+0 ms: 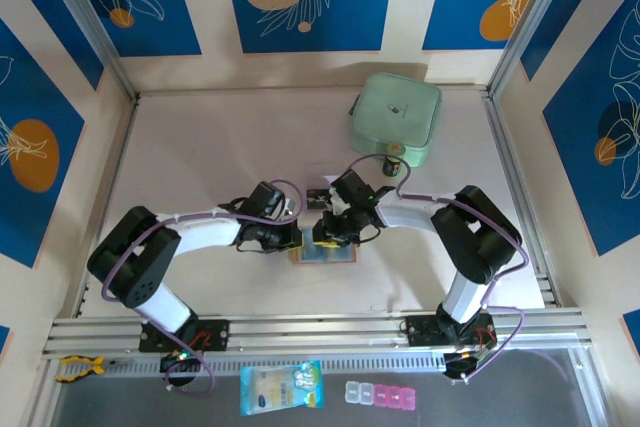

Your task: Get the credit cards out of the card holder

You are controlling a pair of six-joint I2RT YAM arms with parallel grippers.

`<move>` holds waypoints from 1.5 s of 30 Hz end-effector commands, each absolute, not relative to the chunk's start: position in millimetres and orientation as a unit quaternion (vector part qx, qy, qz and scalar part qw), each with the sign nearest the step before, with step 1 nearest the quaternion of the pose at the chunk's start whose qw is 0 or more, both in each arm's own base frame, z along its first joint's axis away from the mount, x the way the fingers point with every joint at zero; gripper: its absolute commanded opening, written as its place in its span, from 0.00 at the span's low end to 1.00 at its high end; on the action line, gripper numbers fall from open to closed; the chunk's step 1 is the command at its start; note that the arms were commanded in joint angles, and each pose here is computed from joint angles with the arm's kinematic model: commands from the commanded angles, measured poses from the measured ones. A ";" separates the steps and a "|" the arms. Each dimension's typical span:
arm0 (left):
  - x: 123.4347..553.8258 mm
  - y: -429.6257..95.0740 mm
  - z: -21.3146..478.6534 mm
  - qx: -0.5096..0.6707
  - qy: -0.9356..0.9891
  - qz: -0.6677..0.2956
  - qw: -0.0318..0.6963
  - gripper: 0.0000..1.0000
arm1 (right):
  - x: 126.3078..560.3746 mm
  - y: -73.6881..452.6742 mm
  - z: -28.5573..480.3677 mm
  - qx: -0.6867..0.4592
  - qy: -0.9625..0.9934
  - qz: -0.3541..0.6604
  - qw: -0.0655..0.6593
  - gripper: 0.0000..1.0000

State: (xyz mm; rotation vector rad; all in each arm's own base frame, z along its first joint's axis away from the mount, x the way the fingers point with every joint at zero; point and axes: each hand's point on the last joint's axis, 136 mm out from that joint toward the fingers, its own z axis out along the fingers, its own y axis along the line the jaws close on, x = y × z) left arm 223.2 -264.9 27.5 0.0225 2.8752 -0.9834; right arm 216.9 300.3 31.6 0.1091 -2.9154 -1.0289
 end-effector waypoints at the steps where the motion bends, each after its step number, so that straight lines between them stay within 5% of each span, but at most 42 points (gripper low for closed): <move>1: 217.8 -253.7 12.0 0.001 0.953 -0.300 0.037 0.01 | 213.7 303.1 29.0 0.045 -0.944 -0.327 0.032 0.27; 45: 222.3 -254.1 25.5 0.003 0.952 -0.301 0.051 0.08 | 210.6 288.8 22.9 0.058 -0.960 -0.273 0.036 0.21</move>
